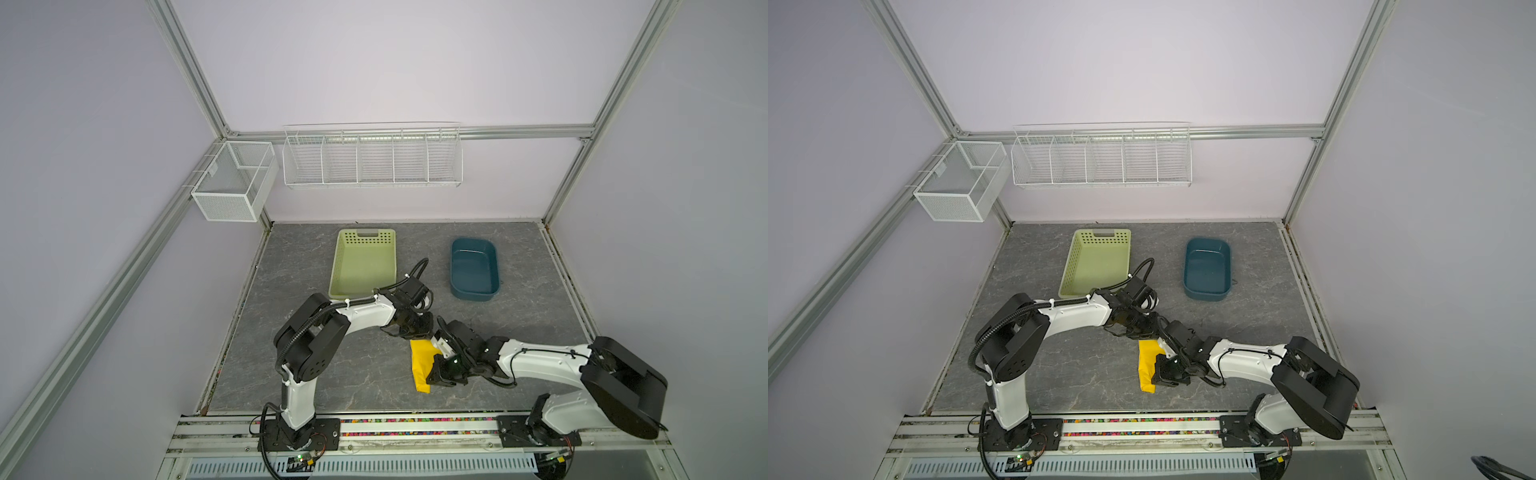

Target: Place the utensils on the paper napkin and roll it up

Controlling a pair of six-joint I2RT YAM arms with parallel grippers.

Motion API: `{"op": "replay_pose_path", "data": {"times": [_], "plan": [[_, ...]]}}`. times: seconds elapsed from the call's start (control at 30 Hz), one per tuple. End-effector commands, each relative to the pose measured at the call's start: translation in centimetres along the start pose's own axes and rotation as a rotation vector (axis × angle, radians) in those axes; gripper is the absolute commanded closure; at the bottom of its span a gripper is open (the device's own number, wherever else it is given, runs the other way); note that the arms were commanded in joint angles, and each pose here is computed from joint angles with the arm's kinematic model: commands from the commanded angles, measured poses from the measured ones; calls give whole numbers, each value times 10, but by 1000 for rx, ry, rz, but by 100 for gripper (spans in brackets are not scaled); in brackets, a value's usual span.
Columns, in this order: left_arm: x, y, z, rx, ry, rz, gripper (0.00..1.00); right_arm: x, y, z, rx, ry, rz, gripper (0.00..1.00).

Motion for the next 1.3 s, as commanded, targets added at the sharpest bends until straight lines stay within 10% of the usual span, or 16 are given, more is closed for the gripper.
{"op": "replay_pose_path", "data": {"times": [0.0,0.93,1.27], "plan": [[12,4,-3,-10,3,-63,91,-11,-3,10,19,18,56,94],[56,-4,11,-124,-118,-126,94,-15,-1,29,8,72,110,94],[20,-51,-5,-226,-49,-101,92,-27,4,33,12,79,159,94]]}}
Point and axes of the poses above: each gripper's point midway between its finger pads, its own y axis out along the fingers, its own x axis along the line the jaws close on, z = x × y, the point moved 9 cm from there along -y, back along the fingers, and after that the axes turned 4 degrees about -y, right-handed, at the moved point
